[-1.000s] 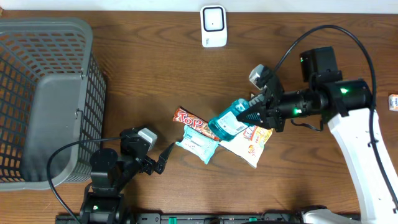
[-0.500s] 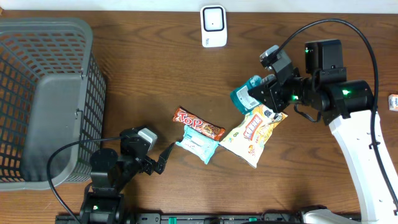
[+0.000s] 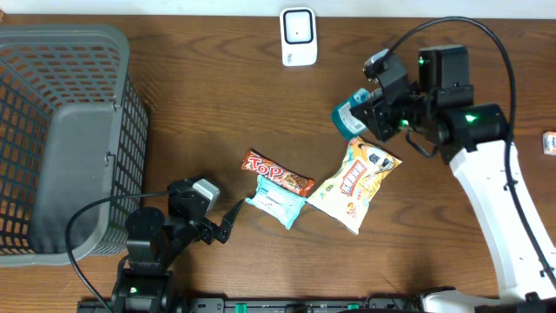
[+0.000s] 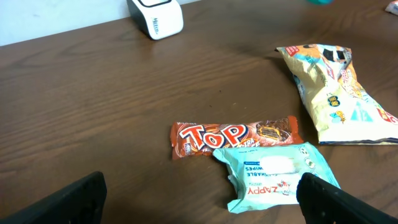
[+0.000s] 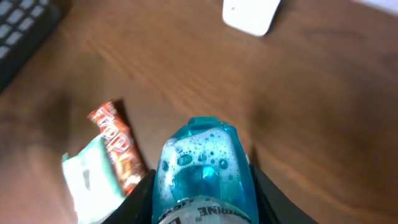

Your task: Scan the item barcode

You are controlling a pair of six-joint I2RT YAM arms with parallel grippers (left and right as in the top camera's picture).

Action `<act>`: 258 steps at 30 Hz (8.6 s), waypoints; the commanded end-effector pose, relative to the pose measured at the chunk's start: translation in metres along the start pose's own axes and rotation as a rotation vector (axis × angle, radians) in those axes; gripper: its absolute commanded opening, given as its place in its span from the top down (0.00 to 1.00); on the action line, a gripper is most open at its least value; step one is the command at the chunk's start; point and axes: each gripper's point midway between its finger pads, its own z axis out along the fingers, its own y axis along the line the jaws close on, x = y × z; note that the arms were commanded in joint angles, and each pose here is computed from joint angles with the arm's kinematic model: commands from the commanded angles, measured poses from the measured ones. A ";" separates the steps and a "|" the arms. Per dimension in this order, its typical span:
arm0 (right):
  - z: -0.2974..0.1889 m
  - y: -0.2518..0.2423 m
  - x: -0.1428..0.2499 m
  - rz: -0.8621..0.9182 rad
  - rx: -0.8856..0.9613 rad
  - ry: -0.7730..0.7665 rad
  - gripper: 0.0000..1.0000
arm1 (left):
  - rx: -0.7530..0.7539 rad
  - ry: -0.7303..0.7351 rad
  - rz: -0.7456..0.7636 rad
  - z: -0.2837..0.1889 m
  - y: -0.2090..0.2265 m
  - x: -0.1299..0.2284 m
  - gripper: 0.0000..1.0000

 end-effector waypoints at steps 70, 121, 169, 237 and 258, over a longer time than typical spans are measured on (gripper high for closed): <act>0.235 -0.031 -0.168 -0.702 1.304 -0.112 0.84 | -0.007 0.004 -0.012 0.000 0.001 0.003 0.02; -0.150 -0.209 -0.069 0.059 1.726 0.064 0.94 | -0.007 0.004 -0.012 0.000 0.001 0.003 0.02; -0.164 -0.362 0.284 0.868 1.511 0.335 0.19 | -0.007 0.004 -0.012 0.000 0.001 0.003 0.02; 0.149 0.014 0.208 1.140 0.715 0.487 0.79 | -0.007 0.004 -0.012 0.000 0.001 0.003 0.02; 0.064 0.064 0.039 1.015 -0.463 0.399 0.99 | -0.007 0.004 -0.012 0.000 0.001 0.003 0.02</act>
